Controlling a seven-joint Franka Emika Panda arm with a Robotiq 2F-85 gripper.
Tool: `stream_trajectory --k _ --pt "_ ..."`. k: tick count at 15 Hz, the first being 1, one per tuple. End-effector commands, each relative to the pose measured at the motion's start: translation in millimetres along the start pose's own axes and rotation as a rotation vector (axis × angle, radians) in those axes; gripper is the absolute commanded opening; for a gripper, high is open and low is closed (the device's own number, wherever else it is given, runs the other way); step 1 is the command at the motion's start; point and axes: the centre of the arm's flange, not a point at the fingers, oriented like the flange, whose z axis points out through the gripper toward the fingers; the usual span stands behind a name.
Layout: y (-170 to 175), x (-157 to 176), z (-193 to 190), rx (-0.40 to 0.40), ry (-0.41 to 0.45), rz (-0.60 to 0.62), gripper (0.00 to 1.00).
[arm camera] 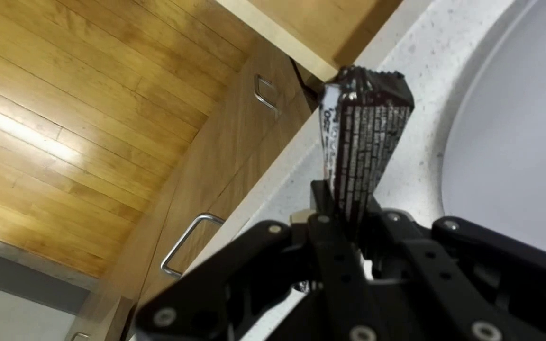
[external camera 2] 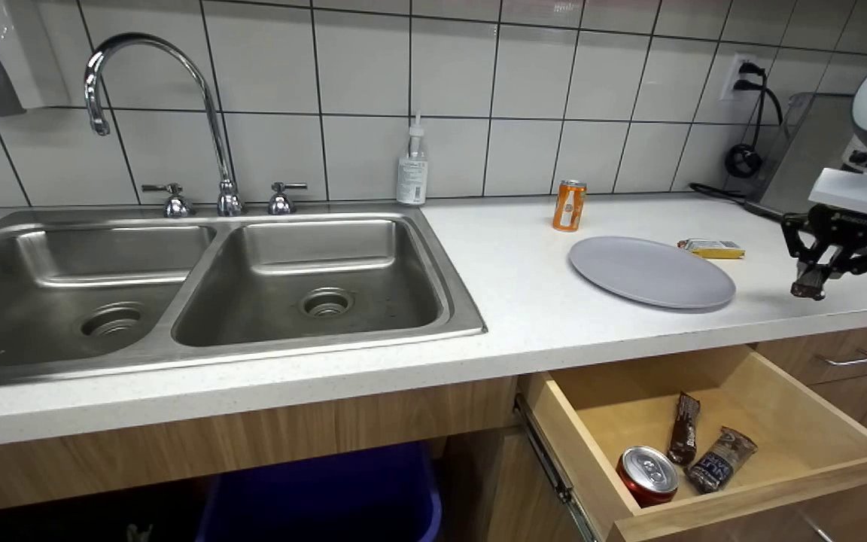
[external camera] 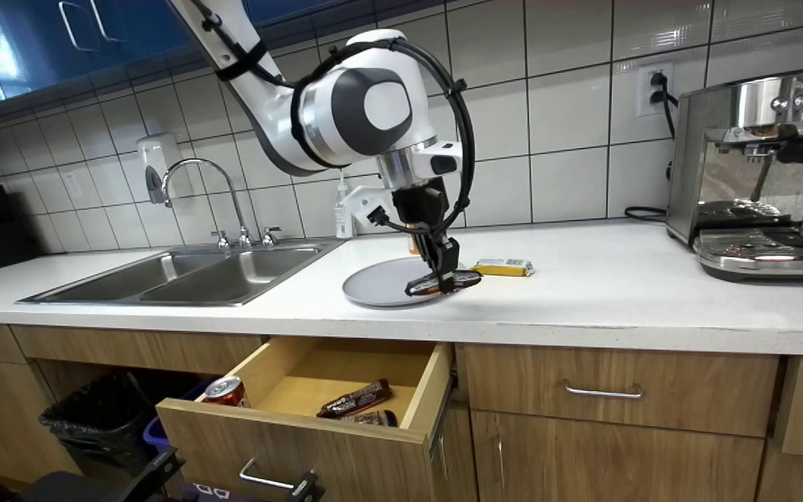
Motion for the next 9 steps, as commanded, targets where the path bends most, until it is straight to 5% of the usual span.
stream_trajectory --k 1,9 --pt "4 -45 -19 0.007 0.007 -0.103 0.04" --pt "-11 -108 -15 -0.033 -0.016 -0.353 0.04"
